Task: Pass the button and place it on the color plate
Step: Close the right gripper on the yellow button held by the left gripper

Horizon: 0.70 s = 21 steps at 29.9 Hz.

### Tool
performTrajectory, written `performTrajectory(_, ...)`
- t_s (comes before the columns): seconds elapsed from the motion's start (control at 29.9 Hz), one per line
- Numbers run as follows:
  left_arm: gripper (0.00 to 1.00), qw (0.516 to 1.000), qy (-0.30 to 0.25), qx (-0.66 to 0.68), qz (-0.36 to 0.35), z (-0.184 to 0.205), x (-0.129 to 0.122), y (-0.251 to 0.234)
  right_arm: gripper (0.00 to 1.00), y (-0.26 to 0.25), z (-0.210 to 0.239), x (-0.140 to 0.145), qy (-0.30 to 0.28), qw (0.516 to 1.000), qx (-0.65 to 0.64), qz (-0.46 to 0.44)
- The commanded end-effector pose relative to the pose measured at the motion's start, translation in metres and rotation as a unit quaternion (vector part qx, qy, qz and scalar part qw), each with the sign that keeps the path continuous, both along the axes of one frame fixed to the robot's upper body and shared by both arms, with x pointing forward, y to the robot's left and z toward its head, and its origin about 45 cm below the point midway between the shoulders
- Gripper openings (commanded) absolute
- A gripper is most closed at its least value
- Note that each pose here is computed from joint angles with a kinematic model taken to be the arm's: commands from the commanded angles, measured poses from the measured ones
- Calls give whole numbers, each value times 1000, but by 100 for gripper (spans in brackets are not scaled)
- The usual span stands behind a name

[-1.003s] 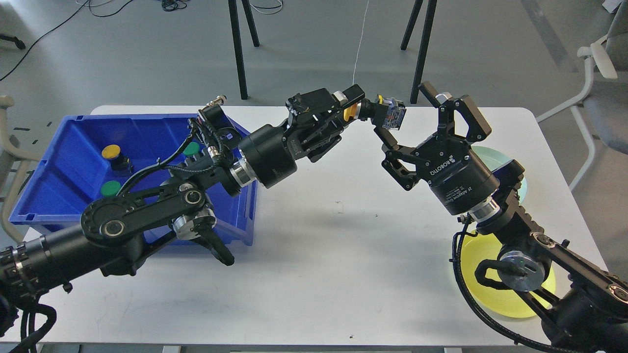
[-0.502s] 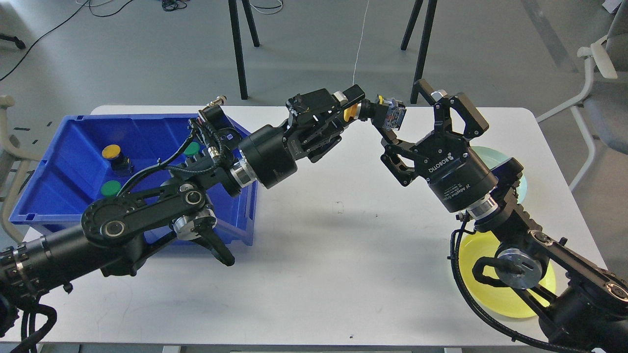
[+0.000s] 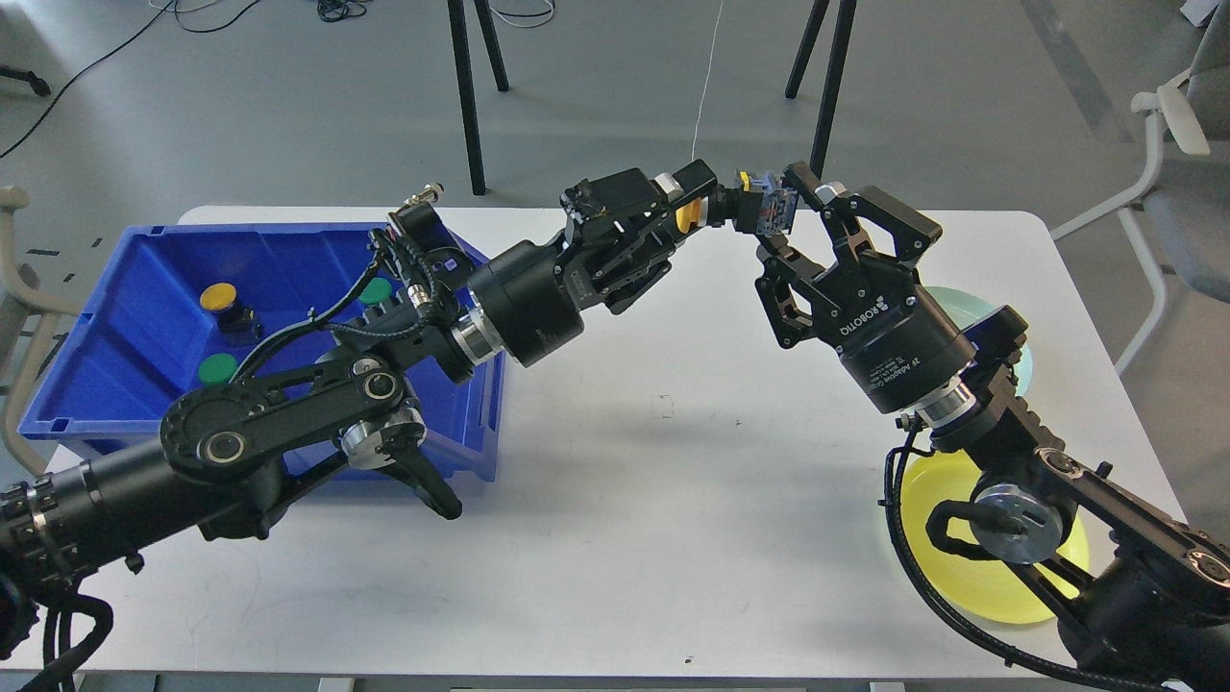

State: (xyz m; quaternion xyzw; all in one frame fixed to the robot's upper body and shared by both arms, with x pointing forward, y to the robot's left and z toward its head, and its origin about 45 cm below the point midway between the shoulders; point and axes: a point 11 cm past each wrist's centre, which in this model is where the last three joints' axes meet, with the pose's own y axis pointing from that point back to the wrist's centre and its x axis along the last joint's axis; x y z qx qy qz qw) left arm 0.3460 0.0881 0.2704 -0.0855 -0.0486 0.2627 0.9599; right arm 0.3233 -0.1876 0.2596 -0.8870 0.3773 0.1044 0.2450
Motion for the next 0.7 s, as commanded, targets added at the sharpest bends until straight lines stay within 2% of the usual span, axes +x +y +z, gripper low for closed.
performTrajectory(0.0, 4, 1000, 0, 1, -1, 0, 0, 0, 9, 0, 0, 0, 0, 1000, 0, 1)
performTrajectory(0.03, 4, 1000, 0, 1, -1, 0, 0, 0, 16, 0, 0, 0, 0, 1000, 0, 0)
performTrajectory(0.07, 4, 1000, 0, 1, -1, 0, 0, 0, 29, 0, 0, 0, 1, 1000, 1, -1)
performTrajectory(0.2, 3, 1000, 1, 2, -1, -1, -1, 0, 53, 0, -1, 0, 1, 1000, 1, 0)
performTrajectory(0.37, 1, 1000, 1, 1, 0, -1, -1, 0, 74, -2, -2, -2, 5, 1000, 4, 4)
performTrajectory(0.47, 1, 1000, 1, 2, 0, -1, -1, 0, 94, -2, -3, -3, 5, 1000, 4, 6)
performTrajectory(0.67, 1, 1000, 1, 2, 0, -1, -1, 0, 98, 0, -1, -6, 2, 1000, 10, 25)
